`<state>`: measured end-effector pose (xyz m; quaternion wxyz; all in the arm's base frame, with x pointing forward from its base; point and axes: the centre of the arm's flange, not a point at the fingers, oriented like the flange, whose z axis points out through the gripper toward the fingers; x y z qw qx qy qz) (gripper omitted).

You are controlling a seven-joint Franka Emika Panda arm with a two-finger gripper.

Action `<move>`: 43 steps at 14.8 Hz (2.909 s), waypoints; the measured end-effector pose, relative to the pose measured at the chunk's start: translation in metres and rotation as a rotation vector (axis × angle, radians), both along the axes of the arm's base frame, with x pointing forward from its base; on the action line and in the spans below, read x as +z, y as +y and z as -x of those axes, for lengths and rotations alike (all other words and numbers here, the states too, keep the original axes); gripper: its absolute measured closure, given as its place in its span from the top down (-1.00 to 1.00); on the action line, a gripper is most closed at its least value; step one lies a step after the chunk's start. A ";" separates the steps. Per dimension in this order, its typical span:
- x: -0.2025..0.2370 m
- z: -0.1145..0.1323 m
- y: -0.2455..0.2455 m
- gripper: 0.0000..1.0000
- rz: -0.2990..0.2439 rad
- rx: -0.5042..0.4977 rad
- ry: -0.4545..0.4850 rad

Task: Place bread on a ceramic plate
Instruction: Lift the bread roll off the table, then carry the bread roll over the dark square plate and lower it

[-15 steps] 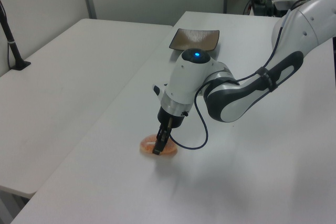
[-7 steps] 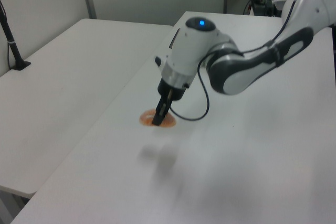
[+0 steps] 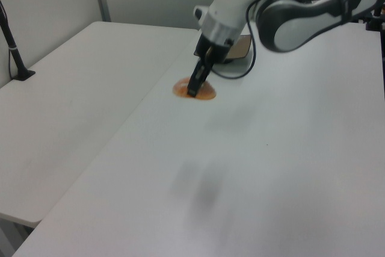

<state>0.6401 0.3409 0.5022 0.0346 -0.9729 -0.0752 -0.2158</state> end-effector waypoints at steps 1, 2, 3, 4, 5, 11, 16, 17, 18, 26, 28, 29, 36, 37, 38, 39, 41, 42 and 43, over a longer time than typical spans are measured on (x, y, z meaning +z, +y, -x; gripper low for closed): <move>0.013 0.005 -0.014 -0.59 0.011 -0.018 0.008; 0.024 0.010 -0.027 -0.59 0.026 -0.036 0.024; 0.038 0.016 -0.040 -0.59 0.043 -0.054 0.042; 0.049 0.022 -0.052 -0.59 0.056 -0.068 0.062; 0.059 0.028 -0.063 -0.59 0.061 -0.073 0.081; 0.098 0.039 -0.189 -0.59 0.087 0.002 0.174; 0.089 0.021 -0.308 -0.59 0.103 0.086 0.193; 0.086 0.020 -0.330 -0.59 0.105 0.108 0.195; 0.083 0.019 -0.352 -0.59 0.106 0.127 0.197; 0.044 -0.012 -0.479 -0.59 0.138 0.088 0.042; 0.022 -0.029 -0.496 -0.59 0.153 0.056 -0.025; 0.009 -0.038 -0.503 -0.59 0.159 0.040 -0.061; -0.089 -0.090 -0.525 -0.57 0.198 -0.027 -0.272; -0.101 -0.095 -0.524 -0.57 0.201 -0.030 -0.292; -0.111 -0.101 -0.523 -0.57 0.201 -0.030 -0.303; -0.121 -0.106 -0.521 -0.57 0.199 -0.028 -0.306; -0.137 -0.117 -0.519 -0.56 0.194 -0.024 -0.306; -0.148 -0.124 -0.517 -0.55 0.190 -0.020 -0.304; -0.154 -0.127 -0.516 -0.53 0.188 -0.019 -0.302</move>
